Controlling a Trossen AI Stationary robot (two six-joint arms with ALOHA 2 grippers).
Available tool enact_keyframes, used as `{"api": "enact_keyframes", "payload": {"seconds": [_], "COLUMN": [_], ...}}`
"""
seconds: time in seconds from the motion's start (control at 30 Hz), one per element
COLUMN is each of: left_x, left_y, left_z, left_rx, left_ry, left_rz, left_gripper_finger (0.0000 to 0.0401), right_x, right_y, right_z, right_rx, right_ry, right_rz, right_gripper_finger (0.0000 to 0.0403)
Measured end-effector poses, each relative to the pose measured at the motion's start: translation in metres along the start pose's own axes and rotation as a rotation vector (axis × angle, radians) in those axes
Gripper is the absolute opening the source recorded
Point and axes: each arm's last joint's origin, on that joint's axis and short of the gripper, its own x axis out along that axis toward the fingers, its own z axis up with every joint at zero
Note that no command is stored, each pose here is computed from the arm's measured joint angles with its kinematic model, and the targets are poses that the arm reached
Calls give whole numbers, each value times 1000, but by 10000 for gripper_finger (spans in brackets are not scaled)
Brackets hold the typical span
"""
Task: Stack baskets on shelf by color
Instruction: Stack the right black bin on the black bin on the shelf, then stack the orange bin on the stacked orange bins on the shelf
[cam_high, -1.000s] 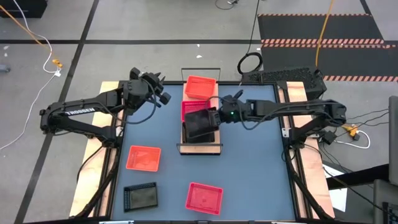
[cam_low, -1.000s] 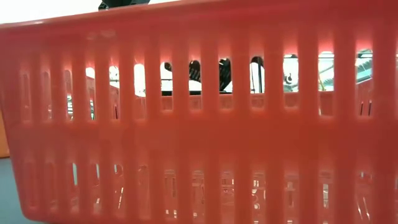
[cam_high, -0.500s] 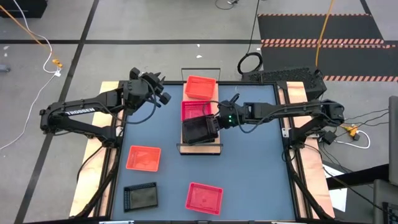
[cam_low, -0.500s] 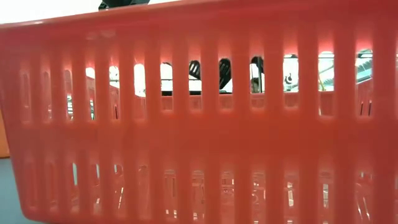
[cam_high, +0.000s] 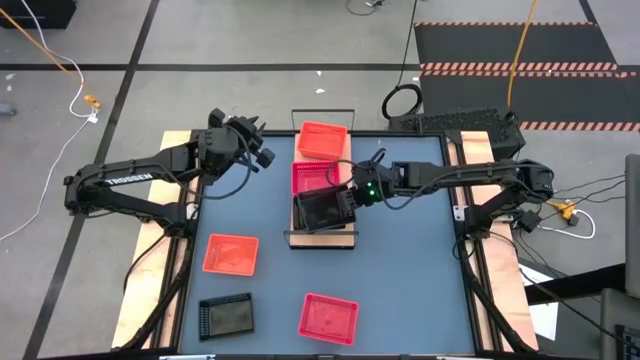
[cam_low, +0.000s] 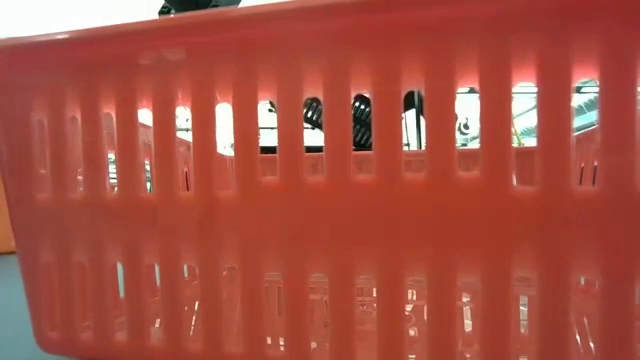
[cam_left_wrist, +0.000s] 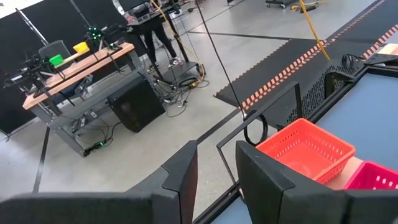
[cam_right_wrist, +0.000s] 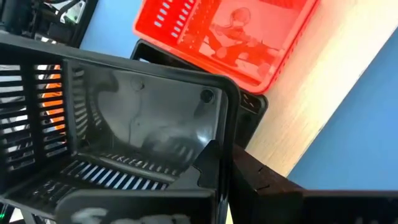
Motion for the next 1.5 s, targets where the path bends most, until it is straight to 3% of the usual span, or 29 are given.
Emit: {"api": "enact_keyframes", "payload": {"seconds": [0.3, 0.87, 1.3, 1.4, 1.5], "left_x": [0, 0, 0, 0, 1], "left_y": [0, 0, 0, 0, 1], "left_z": [0, 0, 0, 0, -1], "left_rx": [0, 2, 3, 6, 9], "left_ry": [0, 1, 1, 4, 9], "left_rz": [0, 0, 0, 0, 4], "left_gripper_finger": [113, 113, 113, 113, 113], "right_x": [0, 0, -2, -8, -13], "right_y": [-1, 1, 4, 1, -5], "right_z": [-2, -3, -4, -2, 0], "right_rx": [-68, -117, -279, -357, -478], "right_ry": [50, 70, 104, 14, -82], "right_rz": [13, 43, 104, 22, -140], "right_gripper_finger": [15, 123, 119, 119, 118]}}
